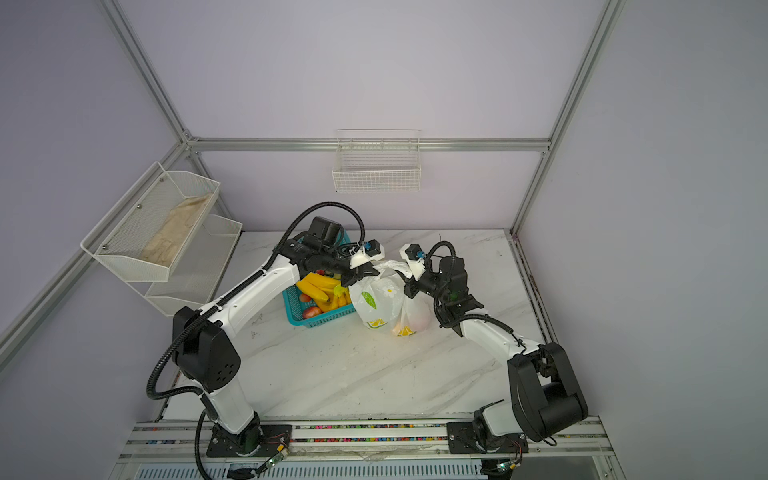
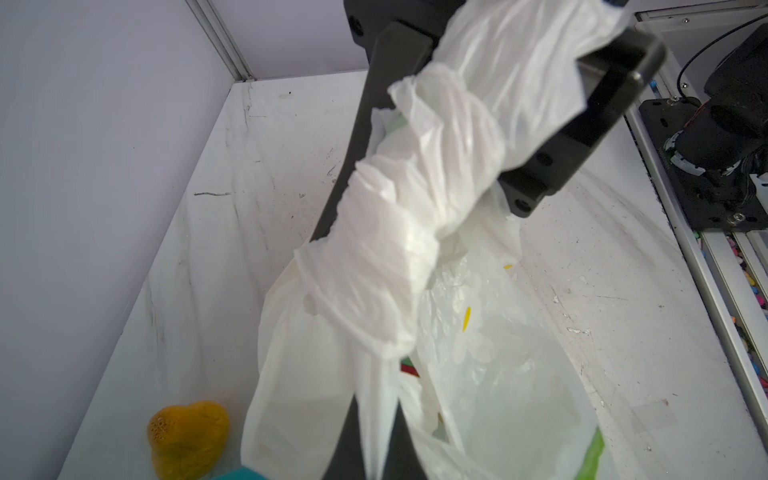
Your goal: Place the fake fruits into the plastic bag and tie a complex knot
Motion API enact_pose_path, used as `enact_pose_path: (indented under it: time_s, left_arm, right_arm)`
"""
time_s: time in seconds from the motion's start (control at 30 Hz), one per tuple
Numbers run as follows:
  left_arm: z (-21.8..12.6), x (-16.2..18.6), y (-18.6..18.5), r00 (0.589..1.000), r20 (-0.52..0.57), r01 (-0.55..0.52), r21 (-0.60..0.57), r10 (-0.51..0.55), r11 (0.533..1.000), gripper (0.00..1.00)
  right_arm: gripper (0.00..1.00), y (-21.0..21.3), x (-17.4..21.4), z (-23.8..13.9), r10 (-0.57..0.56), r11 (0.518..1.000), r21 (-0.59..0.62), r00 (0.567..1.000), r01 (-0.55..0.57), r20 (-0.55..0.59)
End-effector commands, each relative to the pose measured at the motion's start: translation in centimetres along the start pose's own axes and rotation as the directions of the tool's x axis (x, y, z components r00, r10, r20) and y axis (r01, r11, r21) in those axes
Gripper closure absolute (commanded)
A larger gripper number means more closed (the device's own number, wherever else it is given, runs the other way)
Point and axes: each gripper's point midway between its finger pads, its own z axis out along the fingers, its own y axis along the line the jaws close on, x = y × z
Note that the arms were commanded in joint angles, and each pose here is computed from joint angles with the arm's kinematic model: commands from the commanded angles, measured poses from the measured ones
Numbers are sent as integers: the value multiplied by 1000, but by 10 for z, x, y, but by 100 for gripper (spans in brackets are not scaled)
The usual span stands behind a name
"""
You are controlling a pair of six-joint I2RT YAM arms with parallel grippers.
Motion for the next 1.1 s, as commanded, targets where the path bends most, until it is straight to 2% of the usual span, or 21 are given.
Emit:
enact_pose_path:
  time_s: [0.0, 0.17, 0.33, 0.5, 0.63, 0.93, 0.97, 1.07]
  left_arm:
    - [-14, -42, 6, 995, 92, -36, -6, 36, 999, 100]
    - [-10, -47, 4, 994, 106, -33, 6, 33, 999, 100]
    - [-6, -53, -2, 990, 139, -27, 27, 23, 999, 95]
    - [-3, -58, -8, 983, 185, -8, 32, 2, 999, 88]
    - [2, -60, -17, 977, 213, 15, 33, -22, 999, 87]
    - [17, -66, -40, 965, 259, 48, 8, -49, 999, 85]
    - [19, -66, -43, 964, 262, 52, 10, -52, 999, 84]
    - [24, -65, -50, 965, 256, 60, 2, -59, 998, 72]
  right_arm:
    - [100, 1, -38, -6, -5, 1000, 18, 990, 2, 141]
    - [100, 11, -45, -5, 62, 997, -50, 975, -53, 211]
    - [100, 13, -47, -7, 137, 990, -80, 952, -120, 275]
    - [100, 15, -37, -4, 180, 981, -113, 945, -155, 271]
    - [100, 15, -31, -4, 171, 983, -115, 951, -146, 259]
    - [100, 8, -25, -8, 200, 968, -198, 954, -156, 222]
    - [100, 9, -26, -8, 204, 965, -211, 954, -158, 218]
    - [100, 7, -27, -10, 210, 960, -230, 954, -160, 214]
